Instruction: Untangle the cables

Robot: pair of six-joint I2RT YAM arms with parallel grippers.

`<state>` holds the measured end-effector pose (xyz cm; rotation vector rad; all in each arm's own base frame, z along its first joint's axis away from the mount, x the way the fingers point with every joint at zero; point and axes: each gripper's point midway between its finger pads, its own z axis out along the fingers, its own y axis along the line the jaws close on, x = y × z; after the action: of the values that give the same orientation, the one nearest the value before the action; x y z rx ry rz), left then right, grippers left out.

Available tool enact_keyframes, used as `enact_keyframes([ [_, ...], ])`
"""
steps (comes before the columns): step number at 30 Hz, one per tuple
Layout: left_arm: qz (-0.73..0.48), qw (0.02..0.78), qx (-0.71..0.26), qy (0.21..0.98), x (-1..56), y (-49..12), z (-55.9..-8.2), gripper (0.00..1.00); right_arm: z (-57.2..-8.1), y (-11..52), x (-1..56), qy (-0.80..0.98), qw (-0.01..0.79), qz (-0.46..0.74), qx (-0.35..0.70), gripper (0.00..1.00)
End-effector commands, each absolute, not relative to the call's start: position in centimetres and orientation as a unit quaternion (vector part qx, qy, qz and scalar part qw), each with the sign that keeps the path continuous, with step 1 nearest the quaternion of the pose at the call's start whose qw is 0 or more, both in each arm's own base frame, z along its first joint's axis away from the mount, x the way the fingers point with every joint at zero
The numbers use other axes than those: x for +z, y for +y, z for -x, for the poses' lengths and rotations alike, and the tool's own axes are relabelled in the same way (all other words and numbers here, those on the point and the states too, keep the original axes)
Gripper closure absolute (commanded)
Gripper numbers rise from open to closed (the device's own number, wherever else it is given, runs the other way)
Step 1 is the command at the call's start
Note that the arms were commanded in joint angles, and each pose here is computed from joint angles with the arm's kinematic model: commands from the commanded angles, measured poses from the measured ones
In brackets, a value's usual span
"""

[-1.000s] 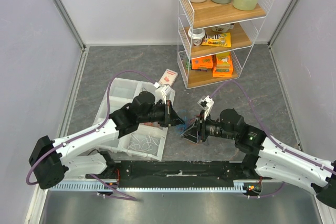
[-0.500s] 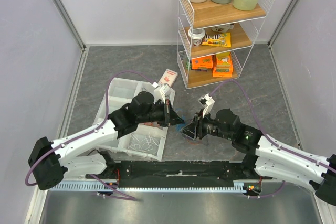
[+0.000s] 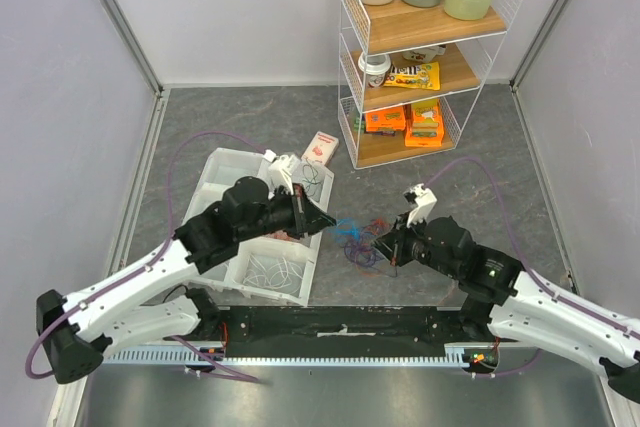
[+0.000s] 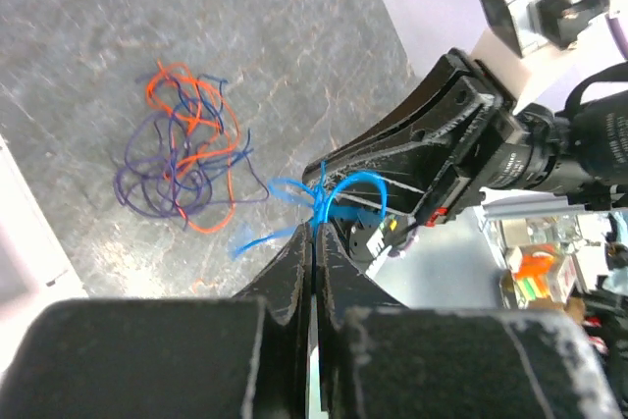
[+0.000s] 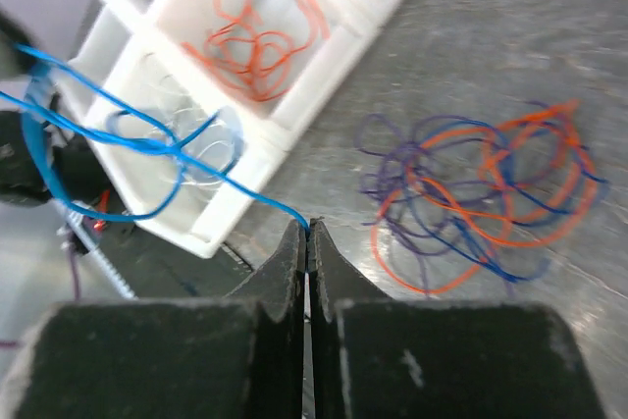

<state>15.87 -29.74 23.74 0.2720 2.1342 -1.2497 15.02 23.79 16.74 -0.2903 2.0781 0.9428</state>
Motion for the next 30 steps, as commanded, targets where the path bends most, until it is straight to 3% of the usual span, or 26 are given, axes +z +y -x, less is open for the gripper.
enact_keyframes([
  [1,-0.108,0.407,-0.429,0.799,26.8,-27.1,-17.6,0.98,-17.1,18.5,16.4,0.848,0.455,0.036,0.268,1.0],
  [10,-0.095,0.471,-0.382,0.789,29.2,-23.3,-18.0,0.99,-18.3,12.5,17.1,0.846,0.498,-0.076,0.172,1.0],
  [18,-0.061,0.58,-0.374,0.721,34.4,-18.3,-17.6,0.98,-18.7,10.9,17.2,0.839,0.511,-0.115,0.145,1.0],
  [24,-0.133,0.509,-0.419,0.74,32.1,-22.3,-16.0,0.97,-18.2,15.4,18.7,0.833,0.508,0.005,0.22,1.0],
  [26,-0.169,0.477,-0.449,0.737,31.1,-24.5,-15.3,0.82,-17.6,16.7,19.7,0.825,0.505,0.043,0.251,1.0],
  [28,-0.188,0.456,-0.471,0.731,29.9,-26.0,-14.8,0.58,-16.4,18.4,21.2,0.812,0.495,0.096,0.294,1.0],
  [30,-0.193,0.447,-0.491,0.722,29.4,-26.9,-14.6,0.44,-14.9,19.8,22.8,0.794,0.483,0.144,0.339,1.0],
])
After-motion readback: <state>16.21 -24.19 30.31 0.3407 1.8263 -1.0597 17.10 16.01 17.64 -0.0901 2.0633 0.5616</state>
